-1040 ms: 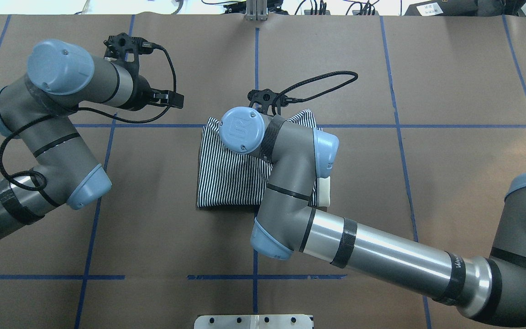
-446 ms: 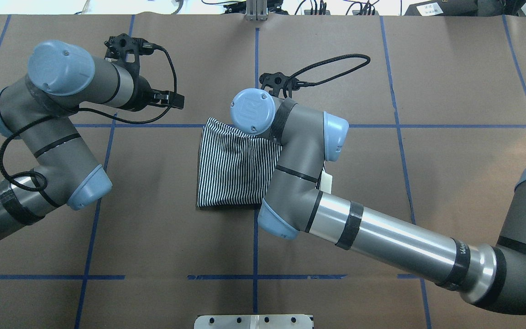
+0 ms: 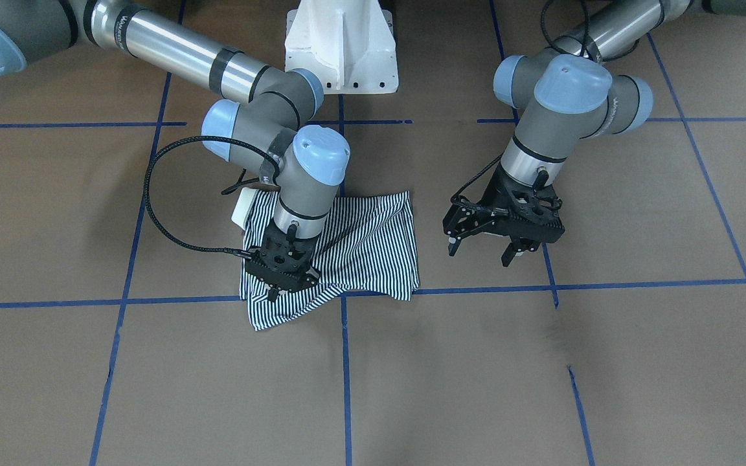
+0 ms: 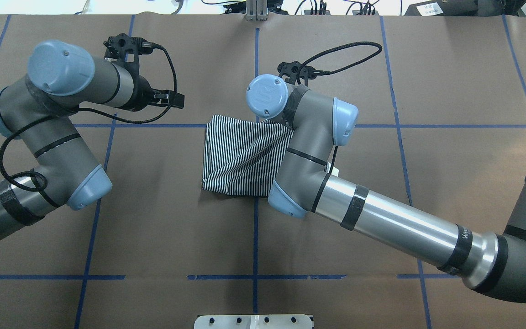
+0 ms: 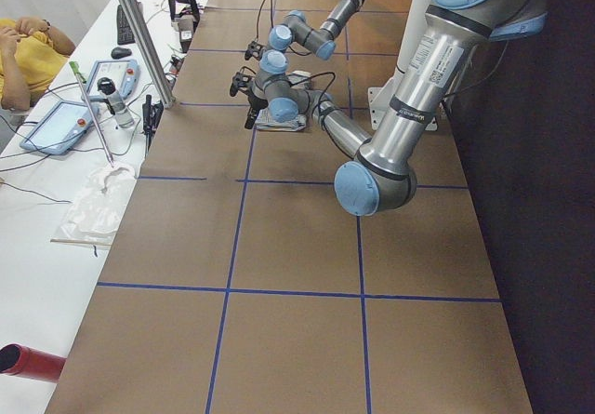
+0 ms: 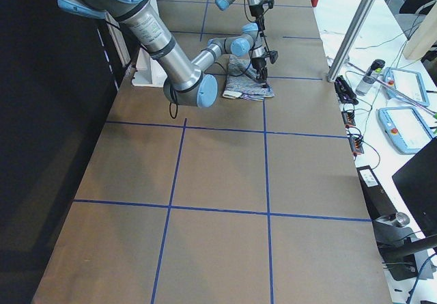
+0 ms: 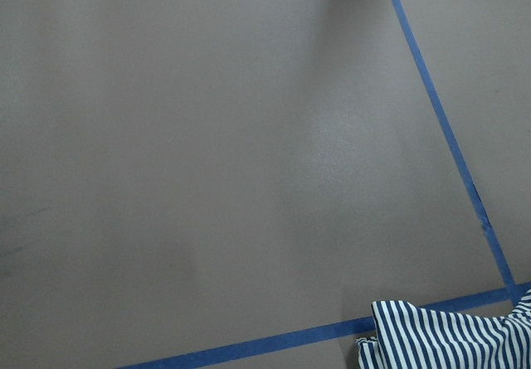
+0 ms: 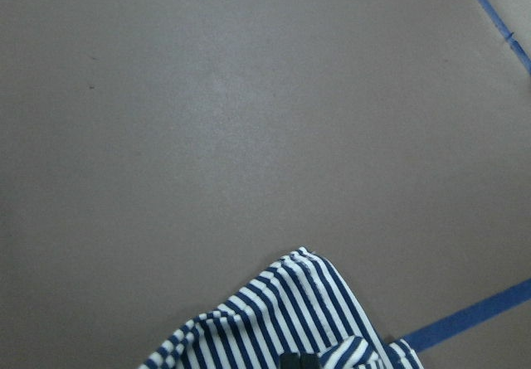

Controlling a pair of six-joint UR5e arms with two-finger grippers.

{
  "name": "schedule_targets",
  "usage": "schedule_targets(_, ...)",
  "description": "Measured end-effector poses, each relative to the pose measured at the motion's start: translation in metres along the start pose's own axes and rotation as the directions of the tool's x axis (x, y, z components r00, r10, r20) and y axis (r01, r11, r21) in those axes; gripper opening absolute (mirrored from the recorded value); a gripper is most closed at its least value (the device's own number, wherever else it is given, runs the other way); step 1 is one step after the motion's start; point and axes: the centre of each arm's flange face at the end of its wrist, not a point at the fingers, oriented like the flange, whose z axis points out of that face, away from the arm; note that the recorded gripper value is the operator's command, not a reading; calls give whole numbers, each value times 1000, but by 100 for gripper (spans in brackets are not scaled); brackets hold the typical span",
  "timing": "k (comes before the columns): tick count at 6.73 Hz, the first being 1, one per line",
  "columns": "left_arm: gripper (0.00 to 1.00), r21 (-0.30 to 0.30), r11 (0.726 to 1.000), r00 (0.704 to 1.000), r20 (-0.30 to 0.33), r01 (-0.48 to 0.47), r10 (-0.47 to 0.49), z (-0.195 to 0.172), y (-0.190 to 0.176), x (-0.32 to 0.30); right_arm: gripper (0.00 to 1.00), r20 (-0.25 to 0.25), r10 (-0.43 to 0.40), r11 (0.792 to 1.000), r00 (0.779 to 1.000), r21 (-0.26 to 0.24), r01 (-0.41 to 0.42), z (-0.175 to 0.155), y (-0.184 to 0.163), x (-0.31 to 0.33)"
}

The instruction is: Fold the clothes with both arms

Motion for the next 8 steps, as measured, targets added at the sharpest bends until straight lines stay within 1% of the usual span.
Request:
schedule_targets(1,100,-3,1000,1000,0,2,-2,1,2,0,100,-4,-4,1000,1000,1,4,2,-4,1)
schedule_targets(2,100,-7,1000,1000,0,4,-4,3,4,1,100,3,-15,1000,1000,1,15,-1,-9,0)
schedule_targets(3,100,-15,1000,1000,-1,14,-14,6,8,4,100,26,-22,1000,999,-20,22,-9,-20,0)
schedule_targets(4,100,-29,999,1000,-9,30,-30,11,17,13,100,69,-26,997,997,-75,32,-22,-39,6)
schedule_targets(5,85,-48,997,998,-21,63,-64,17,30,27,100,120,-28,991,992,-123,43,-39,-59,17)
schedule_targets(6,59,-69,989,991,-32,128,-130,26,46,44,100,158,-34,988,987,-145,57,-51,-70,32)
schedule_targets(7,51,-66,978,979,-37,198,-201,36,53,56,100,183,-46,986,982,-148,73,-56,-72,48)
schedule_targets(8,50,-46,968,968,-37,247,-249,48,50,64,100,196,-52,986,979,-147,82,-59,-72,59)
